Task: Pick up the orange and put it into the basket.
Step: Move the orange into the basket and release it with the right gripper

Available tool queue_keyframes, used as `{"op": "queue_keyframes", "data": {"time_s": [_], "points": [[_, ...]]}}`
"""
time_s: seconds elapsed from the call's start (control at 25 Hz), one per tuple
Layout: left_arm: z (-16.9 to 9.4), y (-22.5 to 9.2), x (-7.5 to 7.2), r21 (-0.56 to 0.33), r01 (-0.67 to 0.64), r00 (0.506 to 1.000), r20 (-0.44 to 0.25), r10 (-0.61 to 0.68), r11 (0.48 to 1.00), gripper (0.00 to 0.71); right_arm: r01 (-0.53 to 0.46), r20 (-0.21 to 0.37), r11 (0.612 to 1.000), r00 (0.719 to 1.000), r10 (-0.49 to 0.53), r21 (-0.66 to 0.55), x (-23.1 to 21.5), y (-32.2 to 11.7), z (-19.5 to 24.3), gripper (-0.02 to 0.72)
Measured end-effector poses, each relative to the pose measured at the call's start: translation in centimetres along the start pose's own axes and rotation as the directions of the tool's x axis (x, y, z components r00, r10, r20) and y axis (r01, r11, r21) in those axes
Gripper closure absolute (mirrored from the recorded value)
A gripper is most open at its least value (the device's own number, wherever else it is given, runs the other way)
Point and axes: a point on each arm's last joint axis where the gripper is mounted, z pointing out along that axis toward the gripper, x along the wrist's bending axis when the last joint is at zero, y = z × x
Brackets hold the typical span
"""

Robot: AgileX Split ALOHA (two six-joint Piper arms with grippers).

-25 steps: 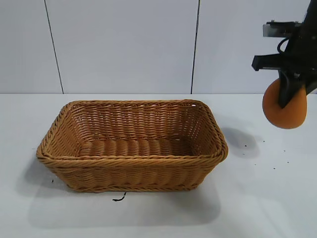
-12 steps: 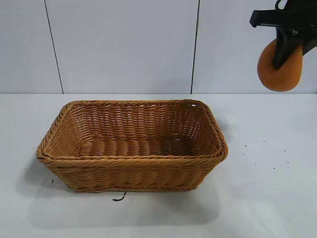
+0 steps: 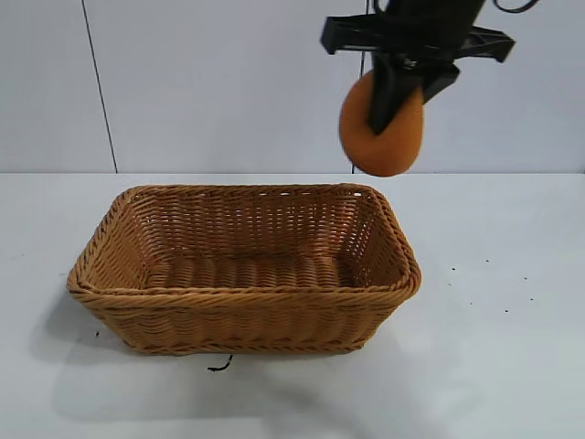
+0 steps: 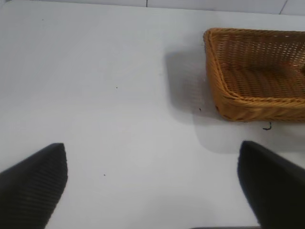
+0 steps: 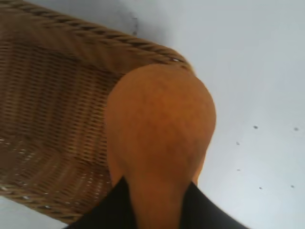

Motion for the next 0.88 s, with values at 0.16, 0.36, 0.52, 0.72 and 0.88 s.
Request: {"op": "queue_keyframes", "data": {"time_s": [0.16, 0.36, 0.52, 0.72, 0.88], "points": [[0.0, 0.0, 0.0, 0.000, 0.000, 1.000, 0.000, 0.000, 1.000, 0.014, -0.006, -0.010, 1.000, 1.000, 0.006, 0.023, 0.8, 0.0, 3.9, 0.650], [0.0, 0.0, 0.0, 0.000, 0.000, 1.000, 0.000, 0.000, 1.000, 0.014, -0.009, -0.005, 0.999, 1.000, 0.010, 0.039, 0.7, -0.3, 8.9, 0.650], [0.0, 0.0, 0.0, 0.000, 0.000, 1.000, 0.000, 0.000, 1.000, 0.014, -0.031, -0.014, 0.998, 0.999, 0.032, 0.055, 0.7, -0.8, 11.4, 0.650], [0.0, 0.0, 0.0, 0.000, -0.001, 1.000, -0.001, 0.001, 1.000, 0.014, -0.047, -0.026, 0.997, 0.998, 0.049, 0.068, 0.8, -0.8, 11.6, 0.490], [0.0, 0.0, 0.0, 0.000, -0.001, 1.000, -0.001, 0.001, 1.000, 0.014, -0.043, -0.033, 0.996, 0.998, 0.046, 0.080, 1.0, 0.2, 10.5, 0.161]]}}
